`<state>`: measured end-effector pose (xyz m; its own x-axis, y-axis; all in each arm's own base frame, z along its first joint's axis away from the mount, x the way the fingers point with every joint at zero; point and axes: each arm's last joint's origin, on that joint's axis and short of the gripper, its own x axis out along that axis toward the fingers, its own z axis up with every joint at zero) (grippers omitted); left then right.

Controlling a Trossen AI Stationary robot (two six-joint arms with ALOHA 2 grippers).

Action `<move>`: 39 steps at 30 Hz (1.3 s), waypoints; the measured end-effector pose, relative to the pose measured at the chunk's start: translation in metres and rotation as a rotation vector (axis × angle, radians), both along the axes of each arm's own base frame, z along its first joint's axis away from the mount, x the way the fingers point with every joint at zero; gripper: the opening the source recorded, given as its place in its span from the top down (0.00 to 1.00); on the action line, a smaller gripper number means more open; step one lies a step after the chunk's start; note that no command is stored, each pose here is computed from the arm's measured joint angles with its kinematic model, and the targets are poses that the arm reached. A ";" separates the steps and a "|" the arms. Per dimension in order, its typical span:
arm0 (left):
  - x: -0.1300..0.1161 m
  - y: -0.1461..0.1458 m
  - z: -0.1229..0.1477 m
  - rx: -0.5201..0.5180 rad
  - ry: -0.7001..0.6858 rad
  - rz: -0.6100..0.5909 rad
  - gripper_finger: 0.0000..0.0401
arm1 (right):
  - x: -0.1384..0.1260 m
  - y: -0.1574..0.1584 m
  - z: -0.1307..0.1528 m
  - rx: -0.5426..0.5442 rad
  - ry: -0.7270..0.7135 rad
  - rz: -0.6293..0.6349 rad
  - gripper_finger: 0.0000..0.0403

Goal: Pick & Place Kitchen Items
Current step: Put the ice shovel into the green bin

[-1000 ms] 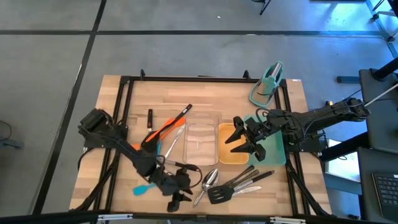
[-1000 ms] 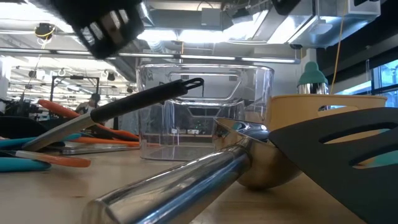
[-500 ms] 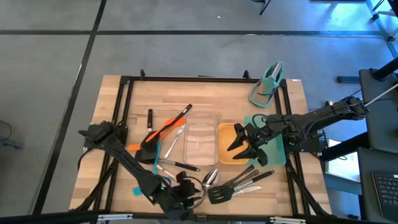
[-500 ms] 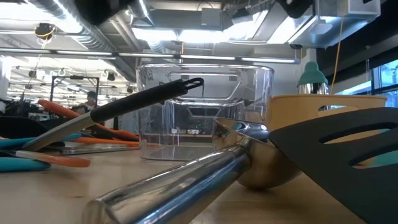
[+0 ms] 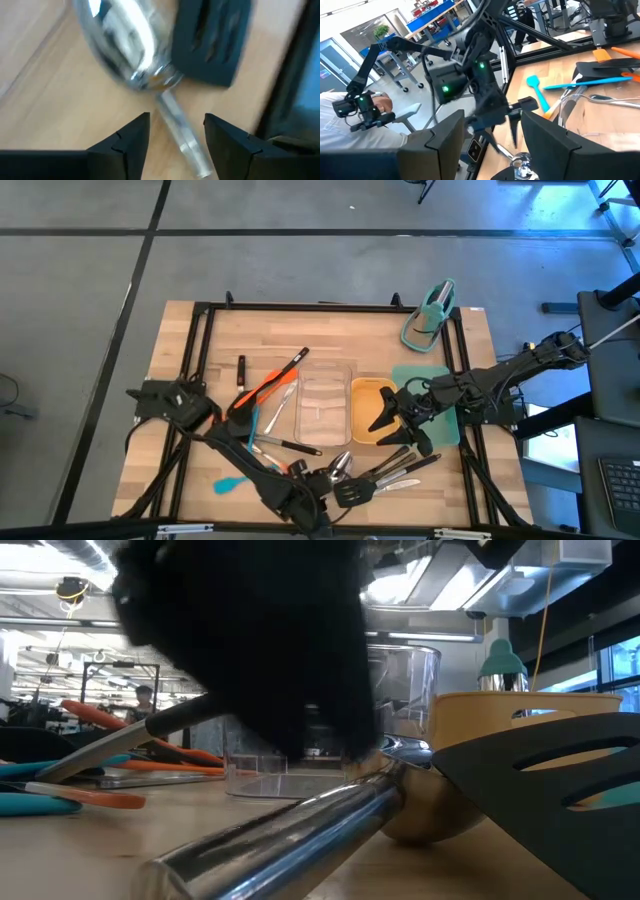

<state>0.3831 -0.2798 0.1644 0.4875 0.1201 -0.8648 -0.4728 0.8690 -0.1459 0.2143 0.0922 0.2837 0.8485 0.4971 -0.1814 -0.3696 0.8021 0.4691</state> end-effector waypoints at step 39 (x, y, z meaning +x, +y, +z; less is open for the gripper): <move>0.007 0.012 -0.042 0.072 0.147 -0.023 0.83 | -0.006 0.011 -0.003 0.003 0.039 0.051 0.50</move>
